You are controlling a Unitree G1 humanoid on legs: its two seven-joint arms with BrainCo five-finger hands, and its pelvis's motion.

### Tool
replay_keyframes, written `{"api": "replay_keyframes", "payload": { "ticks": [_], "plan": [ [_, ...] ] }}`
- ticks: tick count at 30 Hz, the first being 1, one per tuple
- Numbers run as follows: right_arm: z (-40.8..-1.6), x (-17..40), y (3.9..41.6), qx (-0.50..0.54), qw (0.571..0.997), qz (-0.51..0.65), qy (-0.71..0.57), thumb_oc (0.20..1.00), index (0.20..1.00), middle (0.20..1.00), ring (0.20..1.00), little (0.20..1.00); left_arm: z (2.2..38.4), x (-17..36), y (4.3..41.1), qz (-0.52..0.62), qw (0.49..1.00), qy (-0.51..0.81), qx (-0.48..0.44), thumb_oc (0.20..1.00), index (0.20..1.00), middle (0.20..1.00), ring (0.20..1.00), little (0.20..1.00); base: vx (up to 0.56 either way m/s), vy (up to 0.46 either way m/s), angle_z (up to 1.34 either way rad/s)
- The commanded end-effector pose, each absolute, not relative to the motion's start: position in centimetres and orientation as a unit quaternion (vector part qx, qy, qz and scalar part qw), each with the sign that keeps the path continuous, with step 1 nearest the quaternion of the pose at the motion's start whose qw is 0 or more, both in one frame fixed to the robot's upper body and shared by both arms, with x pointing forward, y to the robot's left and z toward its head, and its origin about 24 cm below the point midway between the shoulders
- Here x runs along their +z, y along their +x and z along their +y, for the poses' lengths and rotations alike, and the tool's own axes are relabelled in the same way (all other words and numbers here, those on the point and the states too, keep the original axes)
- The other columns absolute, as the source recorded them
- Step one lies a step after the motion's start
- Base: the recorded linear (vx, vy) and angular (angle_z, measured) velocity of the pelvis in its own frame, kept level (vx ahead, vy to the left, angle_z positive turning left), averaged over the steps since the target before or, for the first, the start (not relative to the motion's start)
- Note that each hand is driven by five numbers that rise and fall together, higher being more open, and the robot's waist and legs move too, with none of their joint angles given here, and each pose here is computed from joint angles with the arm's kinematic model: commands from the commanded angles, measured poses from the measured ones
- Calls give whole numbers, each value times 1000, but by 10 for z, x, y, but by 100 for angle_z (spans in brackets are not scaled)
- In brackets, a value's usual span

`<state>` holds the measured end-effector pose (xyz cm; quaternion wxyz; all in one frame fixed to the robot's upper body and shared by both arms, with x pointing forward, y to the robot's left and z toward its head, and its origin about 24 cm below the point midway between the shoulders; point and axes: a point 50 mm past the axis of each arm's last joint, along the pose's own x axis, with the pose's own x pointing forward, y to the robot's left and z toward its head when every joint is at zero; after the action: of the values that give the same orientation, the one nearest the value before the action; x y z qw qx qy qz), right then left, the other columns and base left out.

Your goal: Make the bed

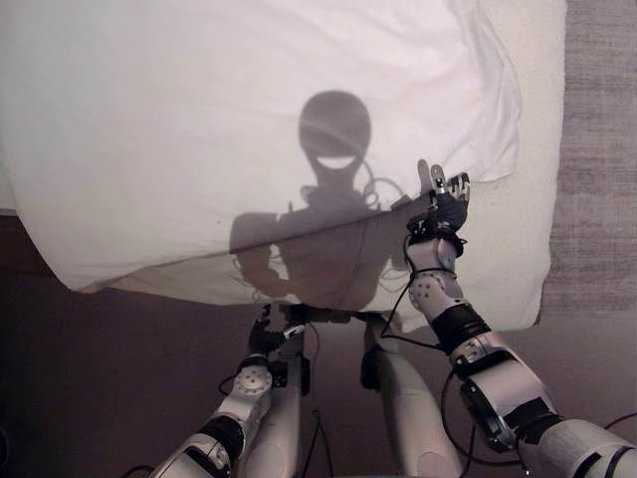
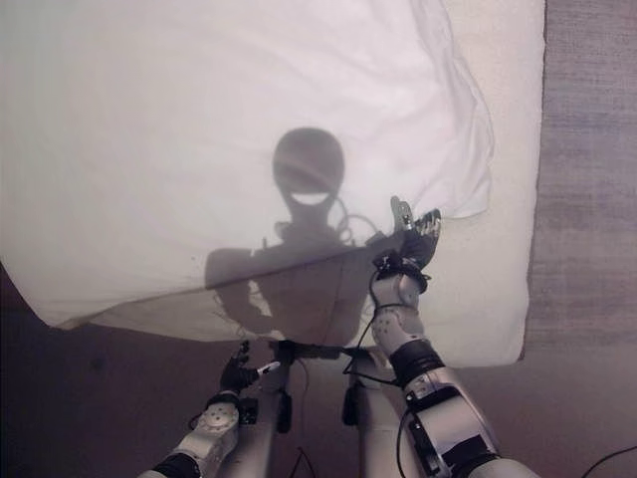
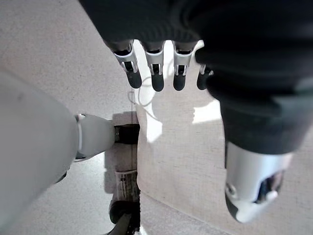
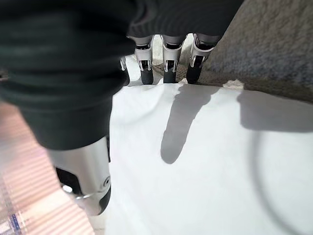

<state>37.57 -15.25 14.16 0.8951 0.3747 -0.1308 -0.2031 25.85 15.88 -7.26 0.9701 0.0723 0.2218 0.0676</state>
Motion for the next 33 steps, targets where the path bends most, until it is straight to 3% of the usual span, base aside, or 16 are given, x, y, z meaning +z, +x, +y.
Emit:
{"api": "replay_keyframes", "payload": {
  "ticks": [1, 4, 12, 20, 25, 33],
  "plan": [
    [-167, 183, 386, -169, 891, -194, 373, 1000, 1000, 1000, 1000, 1000, 157, -74, 256, 217, 972, 64, 57, 1000, 1000, 1000, 1000, 1000, 0, 0, 0],
    [-170, 194, 392, -159, 892, -198, 375, 1000, 1000, 1000, 1000, 1000, 158, -73, 256, 215, 973, 63, 53, 1000, 1000, 1000, 1000, 1000, -1, -8, 2],
    [-157, 230, 407, -198, 835, -176, 482, 1000, 1000, 1000, 1000, 1000, 159, -80, 252, 245, 966, 68, 51, 1000, 1000, 1000, 1000, 1000, -1, 5, 2],
    [-148, 242, 390, -161, 876, -235, 390, 1000, 1000, 1000, 1000, 1000, 159, -77, 255, 236, 968, 63, 63, 1000, 1000, 1000, 1000, 1000, -1, 10, 4],
    [-174, 176, 354, -218, 871, -237, 370, 1000, 1000, 1000, 1000, 1000, 156, -78, 251, 231, 968, 66, 72, 1000, 1000, 1000, 1000, 1000, -8, 6, 5],
    [-202, 126, 338, -300, 861, -192, 363, 1000, 1000, 1000, 1000, 1000, 161, -77, 251, 226, 969, 62, 84, 1000, 1000, 1000, 1000, 1000, -11, 25, -6]
  ]
}}
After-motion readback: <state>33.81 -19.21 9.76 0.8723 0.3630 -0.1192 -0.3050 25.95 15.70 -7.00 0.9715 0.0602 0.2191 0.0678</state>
